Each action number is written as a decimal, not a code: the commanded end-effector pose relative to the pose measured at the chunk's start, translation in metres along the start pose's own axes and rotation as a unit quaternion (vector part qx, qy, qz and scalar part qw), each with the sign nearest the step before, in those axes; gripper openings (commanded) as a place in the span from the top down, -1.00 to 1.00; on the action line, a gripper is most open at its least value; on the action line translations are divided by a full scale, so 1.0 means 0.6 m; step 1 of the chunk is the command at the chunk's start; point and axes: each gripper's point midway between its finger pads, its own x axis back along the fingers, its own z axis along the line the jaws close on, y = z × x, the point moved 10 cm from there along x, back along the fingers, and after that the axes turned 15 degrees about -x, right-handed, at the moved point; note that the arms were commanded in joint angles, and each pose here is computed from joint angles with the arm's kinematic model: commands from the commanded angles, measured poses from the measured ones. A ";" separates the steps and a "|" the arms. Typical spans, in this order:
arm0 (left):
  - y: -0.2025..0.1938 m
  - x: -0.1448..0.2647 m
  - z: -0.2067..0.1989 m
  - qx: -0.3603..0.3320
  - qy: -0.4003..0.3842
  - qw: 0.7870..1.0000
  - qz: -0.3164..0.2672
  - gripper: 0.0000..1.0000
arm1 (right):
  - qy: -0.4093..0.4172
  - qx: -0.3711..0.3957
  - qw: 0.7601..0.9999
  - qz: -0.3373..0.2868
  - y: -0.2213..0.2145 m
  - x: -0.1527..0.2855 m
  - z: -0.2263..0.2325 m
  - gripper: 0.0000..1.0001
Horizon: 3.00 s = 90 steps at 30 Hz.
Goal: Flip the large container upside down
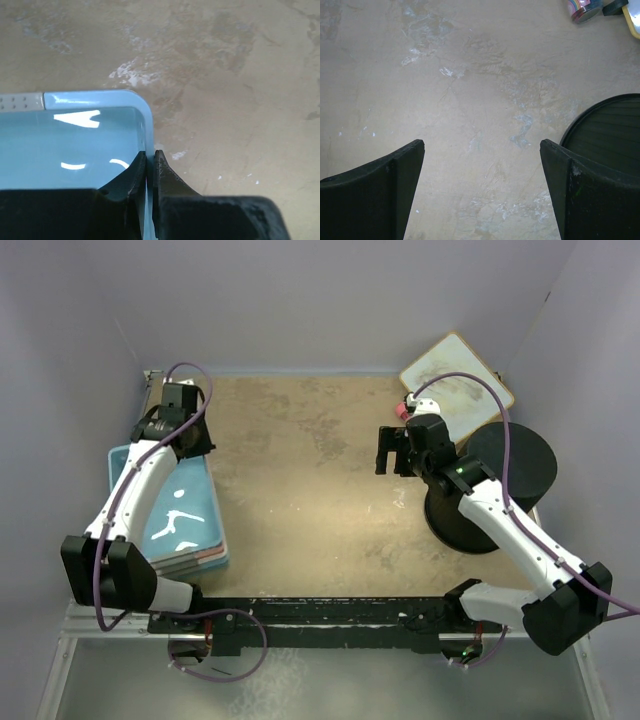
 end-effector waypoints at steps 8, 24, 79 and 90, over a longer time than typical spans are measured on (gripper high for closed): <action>0.050 0.037 -0.036 -0.007 -0.043 0.998 -0.055 0.31 | 0.015 -0.019 0.999 -0.030 0.019 0.019 0.008 -1.00; -0.074 0.050 -0.054 0.002 0.007 1.000 -0.001 0.31 | 0.027 -0.018 0.999 -0.027 0.018 0.012 0.013 -1.00; 0.066 0.148 -0.480 0.115 -0.675 0.713 -0.152 1.00 | -0.028 0.003 0.975 -0.222 0.098 0.184 -0.048 -1.00; 0.032 0.058 -0.469 0.257 -0.755 0.601 -0.056 1.00 | -0.029 0.001 0.978 -0.207 0.083 0.175 -0.053 -1.00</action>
